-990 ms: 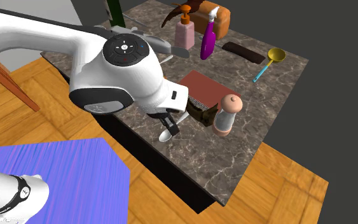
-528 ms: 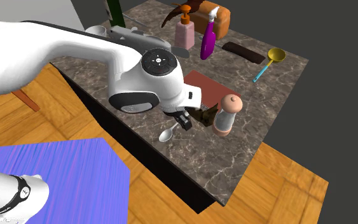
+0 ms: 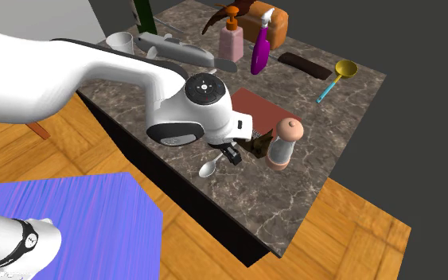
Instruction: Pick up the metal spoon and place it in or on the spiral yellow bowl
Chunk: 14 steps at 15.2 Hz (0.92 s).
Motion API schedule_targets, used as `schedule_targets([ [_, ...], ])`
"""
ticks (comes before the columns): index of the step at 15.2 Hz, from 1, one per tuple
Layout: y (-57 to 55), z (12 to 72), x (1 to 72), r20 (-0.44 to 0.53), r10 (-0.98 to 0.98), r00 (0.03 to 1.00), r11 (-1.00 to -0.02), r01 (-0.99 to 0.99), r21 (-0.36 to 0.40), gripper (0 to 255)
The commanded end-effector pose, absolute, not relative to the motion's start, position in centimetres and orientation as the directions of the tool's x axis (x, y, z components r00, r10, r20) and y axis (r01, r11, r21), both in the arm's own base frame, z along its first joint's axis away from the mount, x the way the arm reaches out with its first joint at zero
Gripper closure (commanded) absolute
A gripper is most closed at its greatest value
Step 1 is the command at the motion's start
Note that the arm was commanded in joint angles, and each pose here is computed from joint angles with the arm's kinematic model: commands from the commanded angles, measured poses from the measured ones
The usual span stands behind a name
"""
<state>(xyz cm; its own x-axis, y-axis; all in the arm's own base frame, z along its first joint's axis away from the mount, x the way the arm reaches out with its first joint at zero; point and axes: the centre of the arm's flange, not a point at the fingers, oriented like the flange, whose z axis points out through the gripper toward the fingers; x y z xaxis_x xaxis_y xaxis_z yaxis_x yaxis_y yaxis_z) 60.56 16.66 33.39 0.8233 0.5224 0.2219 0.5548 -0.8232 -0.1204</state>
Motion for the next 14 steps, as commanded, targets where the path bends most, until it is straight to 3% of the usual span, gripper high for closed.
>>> schedule_targets([
  [1, 16.70, 33.30, 60.59, 0.222, 0.522, 0.823, -0.823, 0.555, -0.120, 0],
  [6, 16.69, 33.31, 60.59, 0.222, 0.522, 0.823, -0.823, 0.555, -0.120, 0],
  [7, 16.69, 33.31, 60.59, 0.222, 0.522, 0.823, -0.823, 0.555, -0.120, 255],
  [14, 16.69, 33.31, 60.59, 0.222, 0.522, 0.823, -0.823, 0.555, -0.120, 255],
])
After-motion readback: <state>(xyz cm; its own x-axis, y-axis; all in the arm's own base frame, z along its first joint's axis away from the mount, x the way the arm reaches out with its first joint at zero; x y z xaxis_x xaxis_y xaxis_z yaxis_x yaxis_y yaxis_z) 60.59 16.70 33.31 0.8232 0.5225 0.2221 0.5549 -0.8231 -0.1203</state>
